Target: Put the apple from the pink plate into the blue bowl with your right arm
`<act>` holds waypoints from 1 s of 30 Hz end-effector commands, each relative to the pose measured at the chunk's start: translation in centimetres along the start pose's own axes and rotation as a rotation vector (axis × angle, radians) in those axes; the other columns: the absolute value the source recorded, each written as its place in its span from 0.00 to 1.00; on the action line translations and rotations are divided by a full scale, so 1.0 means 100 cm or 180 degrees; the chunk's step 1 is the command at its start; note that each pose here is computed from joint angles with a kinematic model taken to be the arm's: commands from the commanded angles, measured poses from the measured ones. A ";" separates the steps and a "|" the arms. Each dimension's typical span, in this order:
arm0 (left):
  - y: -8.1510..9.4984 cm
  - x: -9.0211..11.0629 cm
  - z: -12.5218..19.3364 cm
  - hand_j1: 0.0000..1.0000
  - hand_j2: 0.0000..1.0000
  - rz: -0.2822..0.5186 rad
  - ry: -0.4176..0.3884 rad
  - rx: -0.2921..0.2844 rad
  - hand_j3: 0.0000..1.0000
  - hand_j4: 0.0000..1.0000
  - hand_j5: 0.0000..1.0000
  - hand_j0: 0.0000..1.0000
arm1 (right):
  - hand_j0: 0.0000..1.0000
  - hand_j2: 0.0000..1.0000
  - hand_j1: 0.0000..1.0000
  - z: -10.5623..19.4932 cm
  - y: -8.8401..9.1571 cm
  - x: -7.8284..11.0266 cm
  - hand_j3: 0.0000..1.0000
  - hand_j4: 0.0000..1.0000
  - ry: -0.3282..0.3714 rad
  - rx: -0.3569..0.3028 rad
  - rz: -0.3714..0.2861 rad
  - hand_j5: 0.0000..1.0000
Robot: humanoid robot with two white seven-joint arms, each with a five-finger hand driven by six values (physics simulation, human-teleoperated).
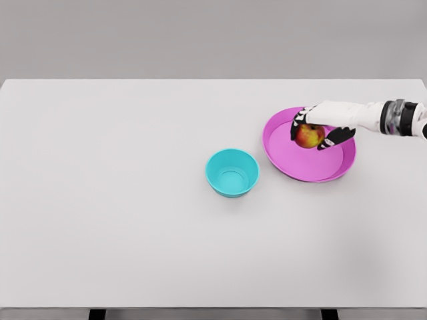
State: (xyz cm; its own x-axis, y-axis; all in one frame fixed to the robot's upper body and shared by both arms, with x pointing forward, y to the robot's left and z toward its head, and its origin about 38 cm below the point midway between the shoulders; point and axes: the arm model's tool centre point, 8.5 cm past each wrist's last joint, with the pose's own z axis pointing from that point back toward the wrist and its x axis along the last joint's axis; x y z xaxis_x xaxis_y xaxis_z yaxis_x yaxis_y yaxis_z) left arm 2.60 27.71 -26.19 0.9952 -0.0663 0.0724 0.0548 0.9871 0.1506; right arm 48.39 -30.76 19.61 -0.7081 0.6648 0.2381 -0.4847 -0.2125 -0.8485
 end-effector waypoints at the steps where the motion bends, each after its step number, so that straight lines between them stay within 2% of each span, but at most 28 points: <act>1: 0.000 0.000 0.000 1.00 1.00 0.0000 0.0000 0.0001 1.00 1.00 1.00 1.00 | 0.43 0.43 0.43 0.003 -0.016 0.013 0.43 0.43 -0.0099 -0.0124 0.0113 0.43; 8: 0.000 0.000 0.000 1.00 1.00 0.0000 0.0000 0.0001 1.00 1.00 1.00 1.00 | 0.43 0.43 0.43 0.001 -0.030 0.057 0.43 0.43 -0.0438 -0.0165 0.0468 0.43; 12: 0.000 0.000 0.000 1.00 1.00 0.0000 0.0000 0.0001 1.00 1.00 1.00 1.00 | 0.43 0.43 0.43 -0.006 -0.030 0.082 0.43 0.43 -0.0652 -0.0174 0.0599 0.43; 24: 0.000 0.000 0.000 1.00 1.00 0.0000 0.0000 0.0001 1.00 1.00 1.00 1.00 | 0.43 0.43 0.43 -0.047 -0.024 0.121 0.43 0.43 -0.1061 -0.0158 0.0610 0.43; 30: 0.000 0.000 0.000 1.00 1.00 0.0000 0.0000 0.0001 1.00 1.00 1.00 1.00 | 0.44 0.44 0.44 -0.064 -0.018 0.131 0.44 0.44 -0.1132 -0.0083 0.0643 0.44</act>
State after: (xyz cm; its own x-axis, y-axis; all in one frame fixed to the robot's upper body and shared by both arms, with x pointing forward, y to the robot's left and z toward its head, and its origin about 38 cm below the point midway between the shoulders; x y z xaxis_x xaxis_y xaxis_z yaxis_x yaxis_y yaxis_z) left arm 2.59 27.71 -26.19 0.9952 -0.0663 0.0724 0.0547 0.9870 0.1509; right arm 43.32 -17.82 21.67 -0.9230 0.3293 0.1991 -0.3000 -0.2918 -0.9082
